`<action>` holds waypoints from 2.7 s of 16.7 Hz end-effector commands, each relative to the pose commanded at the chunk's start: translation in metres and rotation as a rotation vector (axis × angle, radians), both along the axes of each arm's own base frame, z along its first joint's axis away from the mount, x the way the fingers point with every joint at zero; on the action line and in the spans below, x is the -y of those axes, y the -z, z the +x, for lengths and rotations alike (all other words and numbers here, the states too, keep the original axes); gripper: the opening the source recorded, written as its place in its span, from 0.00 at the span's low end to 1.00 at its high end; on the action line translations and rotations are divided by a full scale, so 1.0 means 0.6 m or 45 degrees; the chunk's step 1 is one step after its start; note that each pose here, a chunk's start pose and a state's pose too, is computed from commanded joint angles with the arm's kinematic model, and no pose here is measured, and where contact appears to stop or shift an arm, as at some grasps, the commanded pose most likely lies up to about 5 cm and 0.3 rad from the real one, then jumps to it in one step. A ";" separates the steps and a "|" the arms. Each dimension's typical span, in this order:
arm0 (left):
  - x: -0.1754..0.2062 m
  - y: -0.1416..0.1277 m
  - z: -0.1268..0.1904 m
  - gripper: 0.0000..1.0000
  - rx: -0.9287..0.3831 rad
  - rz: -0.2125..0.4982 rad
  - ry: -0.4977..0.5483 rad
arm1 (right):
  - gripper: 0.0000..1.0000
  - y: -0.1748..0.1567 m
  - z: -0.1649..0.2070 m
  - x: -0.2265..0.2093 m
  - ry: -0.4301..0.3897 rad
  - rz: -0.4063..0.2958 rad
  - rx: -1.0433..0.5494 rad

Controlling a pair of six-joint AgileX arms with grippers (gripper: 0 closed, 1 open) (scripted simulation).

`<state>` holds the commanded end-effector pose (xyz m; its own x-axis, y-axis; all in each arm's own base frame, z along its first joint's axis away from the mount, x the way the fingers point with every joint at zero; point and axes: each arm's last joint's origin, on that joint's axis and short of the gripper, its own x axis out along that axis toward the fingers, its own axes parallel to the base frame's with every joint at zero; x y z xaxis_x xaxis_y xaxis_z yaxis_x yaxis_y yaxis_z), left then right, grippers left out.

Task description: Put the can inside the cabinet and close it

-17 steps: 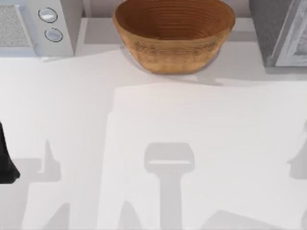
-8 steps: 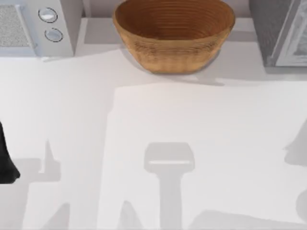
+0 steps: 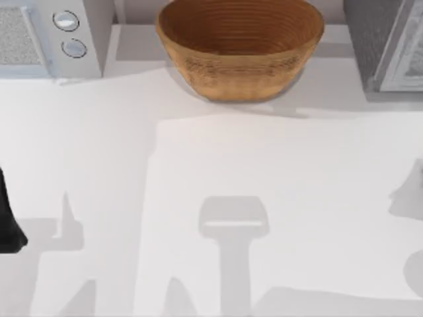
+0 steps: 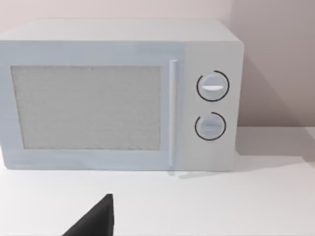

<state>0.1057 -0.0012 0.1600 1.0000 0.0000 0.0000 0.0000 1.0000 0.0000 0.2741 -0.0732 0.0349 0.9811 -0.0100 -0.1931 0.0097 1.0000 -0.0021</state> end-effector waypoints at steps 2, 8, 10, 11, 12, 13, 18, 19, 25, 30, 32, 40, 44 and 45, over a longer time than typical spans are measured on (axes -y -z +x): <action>0.000 0.000 0.000 1.00 0.000 0.000 0.000 | 1.00 0.000 0.000 0.000 0.000 0.000 0.000; 0.000 0.000 0.000 1.00 0.000 0.000 0.000 | 0.70 0.000 0.000 0.000 0.000 0.000 0.000; 0.000 0.000 0.000 1.00 0.000 0.000 0.000 | 0.55 0.000 0.000 0.000 0.000 0.000 0.000; 0.000 0.000 0.000 1.00 0.000 0.000 0.000 | 0.47 0.000 0.000 0.000 0.000 0.000 0.000; 0.000 0.000 0.000 1.00 0.000 0.000 0.000 | 0.40 0.000 0.000 0.000 0.000 0.000 0.000; 0.000 0.000 0.000 1.00 0.000 0.000 0.000 | 0.32 0.000 0.000 0.000 0.000 0.000 0.000; 0.000 0.000 0.000 1.00 0.000 0.000 0.000 | 0.00 0.000 0.000 0.000 0.000 0.000 0.000; 0.000 0.000 0.000 1.00 0.000 0.000 0.000 | 0.00 0.000 0.000 0.000 0.000 0.000 0.000; 0.000 0.000 0.000 1.00 0.000 0.000 0.000 | 0.00 0.000 0.000 0.000 0.000 0.000 0.000; 0.000 0.000 0.000 1.00 0.000 0.000 0.000 | 0.00 -0.016 0.006 0.002 0.002 0.002 -0.002; 0.000 0.000 0.000 1.00 0.000 0.000 0.000 | 0.00 -0.038 0.013 0.005 0.001 0.001 -0.002; 0.000 0.000 0.000 1.00 0.000 0.000 0.000 | 0.00 -0.172 0.022 0.007 0.001 0.001 -0.002; 0.000 0.000 0.000 1.00 0.000 0.000 0.000 | 0.00 -0.229 0.008 0.003 0.002 0.002 -0.002; 0.000 0.000 0.000 1.00 0.000 0.000 0.000 | 0.00 -0.238 0.004 0.002 0.002 0.002 -0.002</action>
